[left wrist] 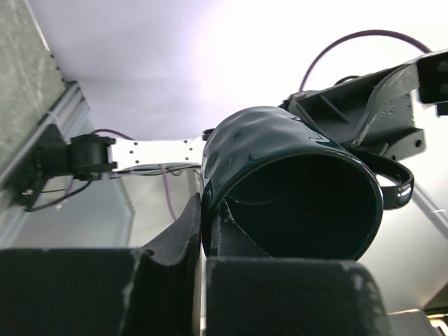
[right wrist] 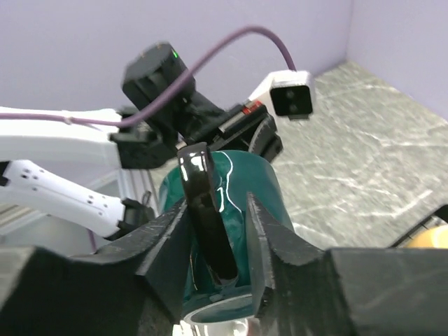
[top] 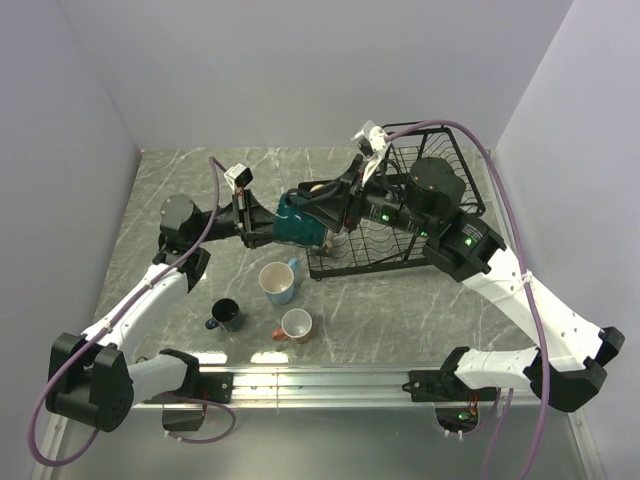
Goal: Load the cups into the dish rack
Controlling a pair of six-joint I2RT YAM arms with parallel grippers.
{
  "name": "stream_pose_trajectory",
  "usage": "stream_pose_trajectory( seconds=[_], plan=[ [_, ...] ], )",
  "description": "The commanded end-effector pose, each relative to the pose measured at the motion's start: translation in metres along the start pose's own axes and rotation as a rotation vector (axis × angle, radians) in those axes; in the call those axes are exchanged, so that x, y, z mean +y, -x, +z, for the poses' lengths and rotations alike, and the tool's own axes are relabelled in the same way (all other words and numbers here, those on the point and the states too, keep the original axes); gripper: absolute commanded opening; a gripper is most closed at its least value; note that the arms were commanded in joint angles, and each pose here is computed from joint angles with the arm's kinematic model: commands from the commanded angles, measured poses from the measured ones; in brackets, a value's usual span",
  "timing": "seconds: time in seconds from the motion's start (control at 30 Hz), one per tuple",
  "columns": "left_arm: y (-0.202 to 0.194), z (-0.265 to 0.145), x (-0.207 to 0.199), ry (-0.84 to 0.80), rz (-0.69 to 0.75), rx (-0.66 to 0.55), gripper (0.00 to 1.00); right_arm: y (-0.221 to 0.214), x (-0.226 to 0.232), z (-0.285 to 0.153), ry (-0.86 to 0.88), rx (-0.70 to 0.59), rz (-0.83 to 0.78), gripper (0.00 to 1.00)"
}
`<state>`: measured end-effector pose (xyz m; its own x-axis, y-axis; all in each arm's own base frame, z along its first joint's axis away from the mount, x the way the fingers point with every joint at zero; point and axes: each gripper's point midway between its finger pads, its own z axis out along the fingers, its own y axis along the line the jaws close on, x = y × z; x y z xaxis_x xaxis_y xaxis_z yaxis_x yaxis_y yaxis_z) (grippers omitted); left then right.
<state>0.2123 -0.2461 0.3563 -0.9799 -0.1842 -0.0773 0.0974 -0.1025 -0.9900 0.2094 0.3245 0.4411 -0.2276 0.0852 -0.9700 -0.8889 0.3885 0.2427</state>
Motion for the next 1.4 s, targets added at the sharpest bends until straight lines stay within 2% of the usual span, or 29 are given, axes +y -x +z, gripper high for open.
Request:
stream_pose_trajectory(
  seconds=[0.0, 0.1, 0.13, 0.2, 0.67, 0.9, 1.07, 1.13, 1.37],
  plan=[
    [-0.015, -0.005, -0.048, -0.160, 0.110, -0.021, 0.00, 0.023, 0.016, -0.010, 0.053, -0.104, 0.032, 0.37],
    [-0.021, -0.003, -0.049, -0.185, 0.112, -0.024, 0.00, 0.021, 0.017, -0.010, 0.062, -0.108, 0.050, 0.16],
    [-0.021, -0.003, -0.050, -0.190, 0.111, -0.032, 0.00, 0.022, 0.018, -0.011, 0.064, -0.109, 0.054, 0.06],
    [-0.024, -0.002, -0.048, -0.197, 0.107, -0.028, 0.00, 0.020, 0.019, -0.010, 0.073, -0.106, 0.062, 0.00],
    [-0.021, 0.003, -0.021, -0.145, 0.066, -0.053, 0.01, 0.022, 0.019, -0.016, 0.041, -0.095, 0.105, 0.00],
    [-0.009, 0.008, -0.002, -0.085, 0.041, -0.086, 0.14, 0.017, 0.006, -0.023, -0.046, -0.070, 0.119, 0.00],
    [-0.004, 0.010, 0.007, -0.071, 0.021, -0.088, 0.32, 0.020, 0.001, -0.029, -0.094, -0.076, 0.128, 0.00],
    [-0.003, 0.011, 0.011, -0.060, 0.014, -0.088, 0.36, 0.022, -0.004, -0.034, -0.130, -0.078, 0.125, 0.00],
    [0.007, 0.015, 0.034, 0.039, -0.006, -0.099, 0.37, 0.021, -0.017, -0.045, -0.223, -0.054, 0.106, 0.00]
  ],
)
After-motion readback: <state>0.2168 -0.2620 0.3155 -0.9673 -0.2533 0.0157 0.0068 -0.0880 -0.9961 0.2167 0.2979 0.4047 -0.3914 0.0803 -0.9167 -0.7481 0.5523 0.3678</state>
